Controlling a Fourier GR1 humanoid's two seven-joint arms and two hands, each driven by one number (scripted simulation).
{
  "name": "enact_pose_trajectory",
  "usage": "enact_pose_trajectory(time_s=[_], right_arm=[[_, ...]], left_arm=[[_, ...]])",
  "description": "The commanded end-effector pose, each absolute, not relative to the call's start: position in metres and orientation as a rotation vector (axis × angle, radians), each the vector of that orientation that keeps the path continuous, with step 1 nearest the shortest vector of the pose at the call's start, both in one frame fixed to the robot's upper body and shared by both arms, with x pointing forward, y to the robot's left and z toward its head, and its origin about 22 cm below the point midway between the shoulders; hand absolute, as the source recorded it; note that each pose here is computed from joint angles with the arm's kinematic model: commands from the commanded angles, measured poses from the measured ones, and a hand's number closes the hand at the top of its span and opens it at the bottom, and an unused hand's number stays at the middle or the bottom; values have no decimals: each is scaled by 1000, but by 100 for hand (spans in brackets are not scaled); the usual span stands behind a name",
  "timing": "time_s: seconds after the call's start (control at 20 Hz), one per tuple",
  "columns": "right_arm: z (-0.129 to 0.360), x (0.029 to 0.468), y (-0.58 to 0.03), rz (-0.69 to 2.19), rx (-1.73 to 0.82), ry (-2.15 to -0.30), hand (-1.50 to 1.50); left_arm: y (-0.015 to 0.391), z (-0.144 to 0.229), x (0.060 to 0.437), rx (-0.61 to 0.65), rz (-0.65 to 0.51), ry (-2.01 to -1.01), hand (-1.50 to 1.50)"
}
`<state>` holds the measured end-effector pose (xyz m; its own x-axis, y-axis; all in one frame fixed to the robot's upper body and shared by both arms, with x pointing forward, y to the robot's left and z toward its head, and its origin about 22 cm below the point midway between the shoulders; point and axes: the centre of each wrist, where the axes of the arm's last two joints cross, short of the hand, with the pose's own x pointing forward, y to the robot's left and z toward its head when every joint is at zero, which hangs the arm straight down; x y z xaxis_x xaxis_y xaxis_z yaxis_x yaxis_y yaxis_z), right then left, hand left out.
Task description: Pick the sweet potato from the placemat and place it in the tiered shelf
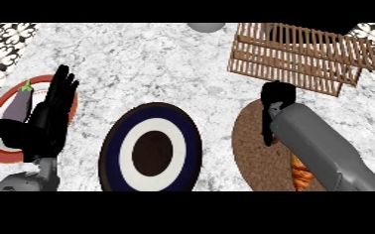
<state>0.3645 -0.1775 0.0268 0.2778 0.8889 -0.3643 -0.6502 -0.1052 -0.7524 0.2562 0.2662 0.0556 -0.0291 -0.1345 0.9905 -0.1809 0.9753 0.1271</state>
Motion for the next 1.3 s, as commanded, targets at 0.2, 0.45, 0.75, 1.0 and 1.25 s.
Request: enact_pose_trajectory(time_s=[0.2,0.45,0.75,1.0,1.25], right_arm=[[-9,356,-178,1309,-1026,-160,-150],[4,371,-207,1412,-1034,-178,150],[-4,360,-186,1495,-1108,-290,150],[5,326,-135,1088,-982,-700,150],[14,301,-109,874,-886,-884,150]], left_arm=[[275,65,268,250,24,-1605,0],[282,68,261,248,30,-1600,0],[256,58,249,221,31,-1617,0],[271,52,252,259,52,-1583,0],[271,58,250,259,68,-1598,0]])
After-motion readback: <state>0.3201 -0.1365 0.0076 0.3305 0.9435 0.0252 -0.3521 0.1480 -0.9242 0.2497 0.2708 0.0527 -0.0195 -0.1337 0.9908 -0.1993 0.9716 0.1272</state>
